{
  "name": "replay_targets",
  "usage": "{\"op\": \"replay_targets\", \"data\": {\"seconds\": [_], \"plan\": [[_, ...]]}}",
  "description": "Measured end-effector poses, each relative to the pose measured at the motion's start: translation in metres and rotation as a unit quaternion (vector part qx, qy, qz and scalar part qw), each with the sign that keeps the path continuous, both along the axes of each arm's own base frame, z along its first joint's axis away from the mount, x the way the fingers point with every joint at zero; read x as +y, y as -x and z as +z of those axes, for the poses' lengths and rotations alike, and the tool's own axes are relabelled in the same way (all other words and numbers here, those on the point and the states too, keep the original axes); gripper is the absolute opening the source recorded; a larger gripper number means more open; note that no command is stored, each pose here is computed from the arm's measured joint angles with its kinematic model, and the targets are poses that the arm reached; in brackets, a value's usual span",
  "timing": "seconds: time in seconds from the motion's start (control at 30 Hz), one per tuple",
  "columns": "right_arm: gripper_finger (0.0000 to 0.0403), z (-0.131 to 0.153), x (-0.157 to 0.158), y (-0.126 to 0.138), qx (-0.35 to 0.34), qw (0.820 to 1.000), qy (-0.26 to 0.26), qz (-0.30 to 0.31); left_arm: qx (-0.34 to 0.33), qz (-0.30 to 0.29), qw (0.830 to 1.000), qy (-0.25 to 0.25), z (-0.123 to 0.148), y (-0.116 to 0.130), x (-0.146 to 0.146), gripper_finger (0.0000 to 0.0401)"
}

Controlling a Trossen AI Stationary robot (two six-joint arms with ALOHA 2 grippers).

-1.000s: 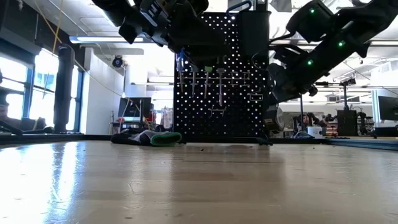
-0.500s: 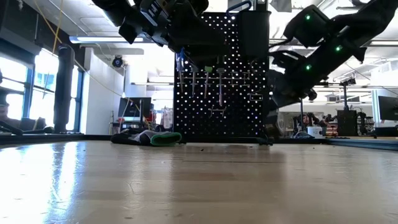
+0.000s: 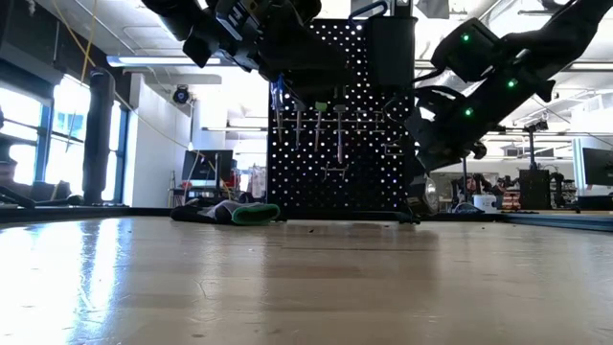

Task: Hang tools onto peg board
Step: Hang the gray measuring tape on the pegboard, then put the silver socket into the black bin on the pegboard

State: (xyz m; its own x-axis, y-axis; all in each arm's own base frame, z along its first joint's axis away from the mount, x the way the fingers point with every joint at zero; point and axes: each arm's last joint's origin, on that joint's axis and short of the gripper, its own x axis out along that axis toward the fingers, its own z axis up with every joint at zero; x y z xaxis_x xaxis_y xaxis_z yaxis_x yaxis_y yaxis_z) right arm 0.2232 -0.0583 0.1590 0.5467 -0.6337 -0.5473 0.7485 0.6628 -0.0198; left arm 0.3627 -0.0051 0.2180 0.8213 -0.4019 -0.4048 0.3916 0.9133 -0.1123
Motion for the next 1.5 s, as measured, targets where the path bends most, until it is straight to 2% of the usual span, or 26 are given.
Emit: {"op": "replay_targets", "data": {"seconds": [0.33,0.53,0.63,0.9,1.03,1.3,1.5], "plan": [[0.0000,-0.001,-0.015,0.004,0.001,1.000,-0.016,-0.003,-0.001,0.000,1.000,0.000,0.000,0.000,0.000,0.0136],[0.0006,-0.001,-0.018,0.003,-0.011,0.999,-0.044,0.022,-0.001,0.000,1.000,0.000,0.000,0.000,0.000,0.0136],[0.0031,-0.001,-0.018,0.003,-0.012,0.999,-0.047,0.025,-0.001,0.000,1.000,0.000,0.000,0.000,0.000,0.0136],[0.0137,-0.001,-0.017,0.004,-0.016,0.998,-0.057,0.017,0.007,0.002,1.000,0.004,-0.001,0.000,0.000,0.0136],[0.0173,-0.001,-0.012,0.002,-0.016,0.998,-0.057,0.029,0.017,0.003,1.000,0.007,-0.002,0.001,0.000,0.0136],[0.0184,0.009,0.006,0.004,-0.027,0.997,-0.050,0.048,0.033,0.004,0.999,0.008,-0.005,0.003,0.000,0.0136],[0.0185,0.024,0.026,0.016,-0.042,0.995,-0.060,0.065,0.046,0.003,0.999,0.008,-0.007,0.004,0.000,0.0136]]}}
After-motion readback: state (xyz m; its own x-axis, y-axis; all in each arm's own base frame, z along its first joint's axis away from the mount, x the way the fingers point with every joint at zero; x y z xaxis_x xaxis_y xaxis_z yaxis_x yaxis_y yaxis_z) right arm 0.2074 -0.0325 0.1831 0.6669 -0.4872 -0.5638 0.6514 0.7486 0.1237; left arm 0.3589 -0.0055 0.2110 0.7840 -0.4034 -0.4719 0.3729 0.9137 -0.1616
